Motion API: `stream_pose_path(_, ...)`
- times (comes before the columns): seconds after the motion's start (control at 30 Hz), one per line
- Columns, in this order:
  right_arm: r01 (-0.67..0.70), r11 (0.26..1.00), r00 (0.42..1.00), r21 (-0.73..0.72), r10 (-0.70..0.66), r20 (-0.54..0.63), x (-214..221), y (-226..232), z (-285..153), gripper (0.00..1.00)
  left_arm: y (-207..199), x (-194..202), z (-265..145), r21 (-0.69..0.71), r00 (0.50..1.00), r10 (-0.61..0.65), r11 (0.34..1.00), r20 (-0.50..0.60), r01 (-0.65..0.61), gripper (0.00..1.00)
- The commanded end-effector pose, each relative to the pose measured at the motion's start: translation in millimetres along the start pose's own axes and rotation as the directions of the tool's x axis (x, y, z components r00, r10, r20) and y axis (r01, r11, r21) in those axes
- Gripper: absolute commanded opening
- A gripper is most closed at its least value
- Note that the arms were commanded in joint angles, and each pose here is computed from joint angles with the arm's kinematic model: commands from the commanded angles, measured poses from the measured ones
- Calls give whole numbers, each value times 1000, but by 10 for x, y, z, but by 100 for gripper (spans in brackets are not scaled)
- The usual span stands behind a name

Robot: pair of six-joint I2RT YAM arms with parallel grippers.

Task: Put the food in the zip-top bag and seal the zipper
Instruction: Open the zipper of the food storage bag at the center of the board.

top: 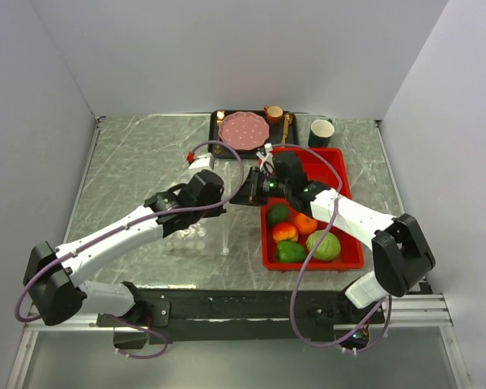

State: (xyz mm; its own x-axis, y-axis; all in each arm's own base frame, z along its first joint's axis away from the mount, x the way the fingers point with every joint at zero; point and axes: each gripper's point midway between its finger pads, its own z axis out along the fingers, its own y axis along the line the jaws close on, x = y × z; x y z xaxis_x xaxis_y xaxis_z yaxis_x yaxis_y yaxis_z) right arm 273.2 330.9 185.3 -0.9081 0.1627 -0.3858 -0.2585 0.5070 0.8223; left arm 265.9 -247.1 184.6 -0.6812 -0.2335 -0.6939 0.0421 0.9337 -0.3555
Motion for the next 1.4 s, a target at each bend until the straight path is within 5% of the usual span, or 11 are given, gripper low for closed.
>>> stream_pose_path(0.0,48,999,999,0,-48,23,-118,104,67,12,-125,-104,-53,63,999,-15,998,30,13,1)
stream_pose_path(0.43,14,999,999,42,-12,-41,19,-108,307,12,-147,-116,-63,76,1000,-8,997,29,6,1)
stream_pose_path(0.6,-8,980,996,201,25,-86,124,-543,416,12,-100,-195,-143,51,999,-18,999,49,15,1)
stream_pose_path(0.93,-4,956,993,294,38,-111,112,-881,640,10,271,-445,-391,-57,985,-104,992,137,113,1)
stream_pose_path(1.37,41,964,994,264,-12,-110,3,-774,685,11,495,-419,-318,-83,984,-124,987,126,135,1)
